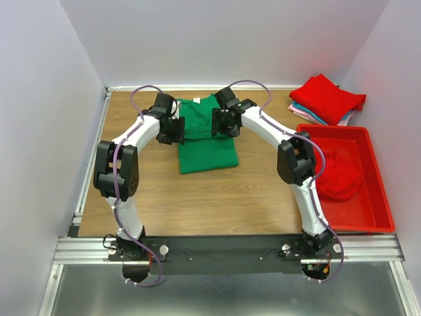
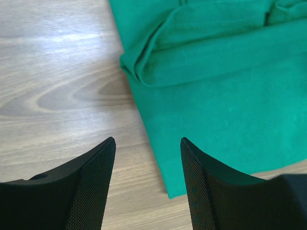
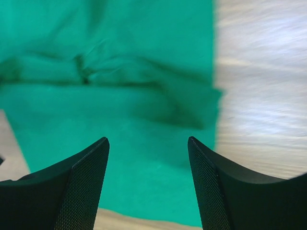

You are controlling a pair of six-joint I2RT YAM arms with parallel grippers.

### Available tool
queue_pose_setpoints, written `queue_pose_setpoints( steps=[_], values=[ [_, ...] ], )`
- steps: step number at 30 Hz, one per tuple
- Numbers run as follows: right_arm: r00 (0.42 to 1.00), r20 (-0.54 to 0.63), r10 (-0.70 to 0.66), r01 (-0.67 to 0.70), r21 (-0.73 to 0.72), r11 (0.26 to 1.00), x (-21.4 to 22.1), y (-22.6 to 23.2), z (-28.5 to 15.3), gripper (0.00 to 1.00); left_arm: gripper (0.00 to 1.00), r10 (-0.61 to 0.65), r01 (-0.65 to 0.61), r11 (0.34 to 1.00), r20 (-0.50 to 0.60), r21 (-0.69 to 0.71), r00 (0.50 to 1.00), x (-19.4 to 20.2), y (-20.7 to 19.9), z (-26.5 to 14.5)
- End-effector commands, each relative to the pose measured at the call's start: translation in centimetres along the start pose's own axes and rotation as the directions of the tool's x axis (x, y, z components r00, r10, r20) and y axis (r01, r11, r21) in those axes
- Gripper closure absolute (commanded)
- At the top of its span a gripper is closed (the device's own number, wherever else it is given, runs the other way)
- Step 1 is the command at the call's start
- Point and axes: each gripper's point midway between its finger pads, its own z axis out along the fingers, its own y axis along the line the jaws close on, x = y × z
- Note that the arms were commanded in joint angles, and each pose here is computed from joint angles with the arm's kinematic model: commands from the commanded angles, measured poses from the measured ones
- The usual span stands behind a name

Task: Fold and stack the t-shirts
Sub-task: Fold the tshirt

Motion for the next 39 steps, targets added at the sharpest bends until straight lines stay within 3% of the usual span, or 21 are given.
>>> queue_pose_setpoints(
  steps=[1, 9, 20, 30, 39],
  values=[
    [0.999, -0.041, -0.030, 0.027, -0.053, 0.998, 1.2, 1.6, -0.4, 0.28, 0.36, 0.035, -0.041, 0.994, 0.058, 0.099, 0.998, -0.7, -2.4, -1.1],
    [0.997, -0.076, -0.031, 0.029, -0.027, 0.999, 2.3, 1.0, 1.8, 0.29, 0.36, 0.062, -0.062, 0.984, 0.007, 0.168, 0.998, 1.5, -3.7, 0.0],
    [0.999, -0.017, -0.038, 0.038, 0.007, 0.999, 0.1, 1.1, 4.1, 0.30, 0.36, 0.107, -0.099, 0.971, -0.024, 0.215, 0.994, 3.4, -4.9, 0.3],
    [0.989, 0.143, 0.024, -0.033, 0.057, 0.998, -5.8, -0.2, 4.9, 0.28, 0.36, 0.121, -0.103, 0.974, -0.077, 0.203, 0.990, 6.6, -4.2, 0.6],
    [0.963, 0.254, 0.086, -0.100, 0.041, 0.994, -10.4, -1.8, 1.6, 0.26, 0.36, 0.112, -0.104, 0.979, -0.041, 0.175, 0.993, 6.4, -3.9, -0.8]
  ],
)
